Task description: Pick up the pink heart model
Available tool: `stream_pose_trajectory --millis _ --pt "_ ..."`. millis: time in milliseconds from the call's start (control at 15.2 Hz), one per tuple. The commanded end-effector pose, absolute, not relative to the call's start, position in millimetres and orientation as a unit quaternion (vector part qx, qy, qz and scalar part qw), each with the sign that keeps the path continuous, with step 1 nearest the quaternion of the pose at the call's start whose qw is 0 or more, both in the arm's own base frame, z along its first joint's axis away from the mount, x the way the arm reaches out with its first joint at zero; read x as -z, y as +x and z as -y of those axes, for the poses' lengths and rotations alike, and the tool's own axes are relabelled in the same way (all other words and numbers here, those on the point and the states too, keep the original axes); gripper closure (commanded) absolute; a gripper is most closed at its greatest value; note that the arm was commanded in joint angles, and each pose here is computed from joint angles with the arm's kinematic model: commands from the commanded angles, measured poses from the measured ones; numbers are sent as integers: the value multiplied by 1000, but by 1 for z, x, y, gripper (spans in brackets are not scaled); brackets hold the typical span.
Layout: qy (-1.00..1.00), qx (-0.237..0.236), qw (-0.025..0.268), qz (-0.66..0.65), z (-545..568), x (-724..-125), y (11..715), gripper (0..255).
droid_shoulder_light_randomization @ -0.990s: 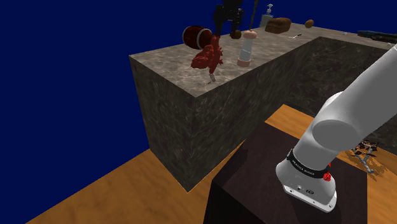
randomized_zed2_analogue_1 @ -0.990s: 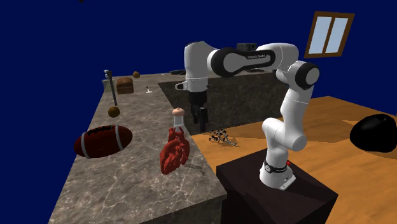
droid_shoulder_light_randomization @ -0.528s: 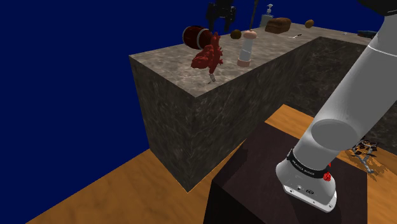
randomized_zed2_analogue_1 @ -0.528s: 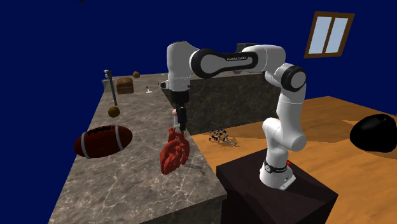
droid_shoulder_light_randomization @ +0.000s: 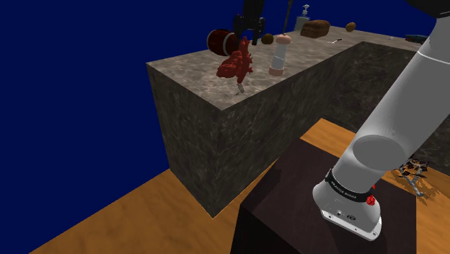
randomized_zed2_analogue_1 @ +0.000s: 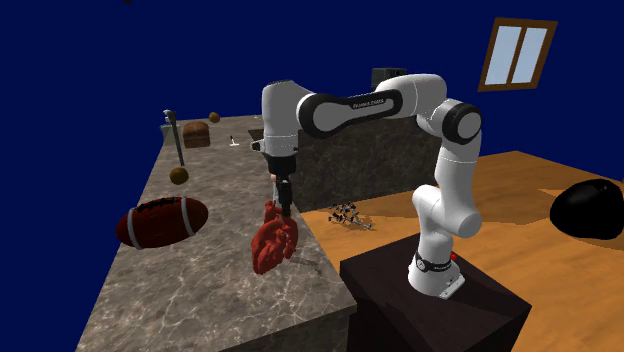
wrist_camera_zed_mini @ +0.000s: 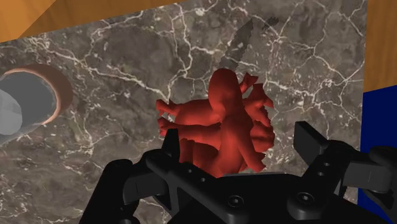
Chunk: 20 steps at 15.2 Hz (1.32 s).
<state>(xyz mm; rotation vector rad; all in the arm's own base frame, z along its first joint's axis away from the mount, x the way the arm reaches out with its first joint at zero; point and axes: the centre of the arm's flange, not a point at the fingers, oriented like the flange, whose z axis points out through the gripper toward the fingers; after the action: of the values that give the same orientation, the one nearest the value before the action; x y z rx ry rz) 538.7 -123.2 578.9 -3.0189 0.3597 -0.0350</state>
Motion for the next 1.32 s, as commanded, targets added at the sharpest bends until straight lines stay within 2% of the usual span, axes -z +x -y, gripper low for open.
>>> stream_pose_trajectory --millis 0,594,1254 --pt "-992 12 51 -118 123 -577 539 255" --pt "-992 12 51 -118 123 -577 539 255" --pt "-992 12 51 -118 123 -630 539 255"
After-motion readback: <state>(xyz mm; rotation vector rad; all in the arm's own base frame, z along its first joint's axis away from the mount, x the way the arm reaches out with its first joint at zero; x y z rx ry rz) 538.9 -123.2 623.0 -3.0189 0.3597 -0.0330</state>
